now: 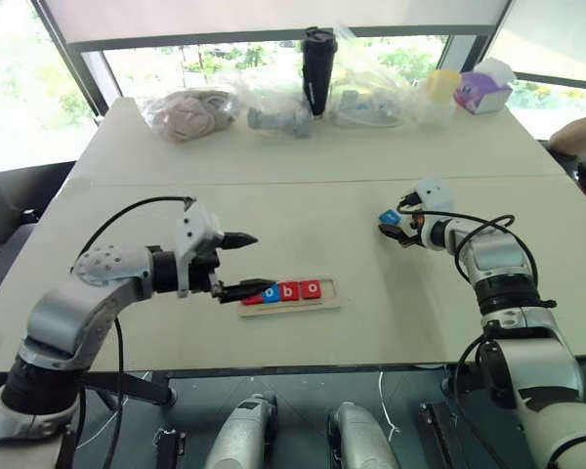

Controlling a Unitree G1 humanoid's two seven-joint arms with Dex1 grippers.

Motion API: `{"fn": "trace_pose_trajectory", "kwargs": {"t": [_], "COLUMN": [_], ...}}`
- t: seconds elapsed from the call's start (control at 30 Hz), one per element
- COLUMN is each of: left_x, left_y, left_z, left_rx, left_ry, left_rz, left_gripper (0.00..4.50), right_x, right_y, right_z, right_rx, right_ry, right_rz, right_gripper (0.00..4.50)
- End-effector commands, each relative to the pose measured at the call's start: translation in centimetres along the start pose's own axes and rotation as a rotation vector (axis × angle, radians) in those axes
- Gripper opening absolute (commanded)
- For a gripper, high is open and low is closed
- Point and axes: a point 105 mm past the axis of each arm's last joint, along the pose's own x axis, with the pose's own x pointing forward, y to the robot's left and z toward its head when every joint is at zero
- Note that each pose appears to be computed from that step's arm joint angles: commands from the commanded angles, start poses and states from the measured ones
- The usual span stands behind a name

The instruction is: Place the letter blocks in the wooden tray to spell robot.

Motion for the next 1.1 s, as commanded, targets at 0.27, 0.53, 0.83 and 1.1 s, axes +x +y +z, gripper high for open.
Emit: {"fn": "trace_pose_trajectory", "kwargs": {"t": [0.27,0.53,0.83,1.1], "left_x": [0.2,0.2,0.1,0.8], "left_y": [0.4,0.1,-0.7,-0.8], "left_z": [1.2,0.8,0.2,-0.7], "left_rx": [0.021,0.011,0.020,0.014], "left_ry": [-0.047,-0.039,-0.007,0.015], "left_rz": [0.023,0.025,-0.002,-0.036], "left_gripper": [4.50,4.50,4.50,4.50], "right_x": [0.6,-0.6,-8.1,-11.8], "right_y": [0.8,1.2,3.9,9.3], "right_z": [1.3,1.7,-0.6,-5.1], "right_rx": [0.011,-0.087,-0.026,0.259], "right_ry": [-0.062,-0.087,-0.019,0.093], "right_rz": [0.024,0.032,-0.072,-0.192], "right_gripper": [1.57,1.10,1.10,1.10]}}
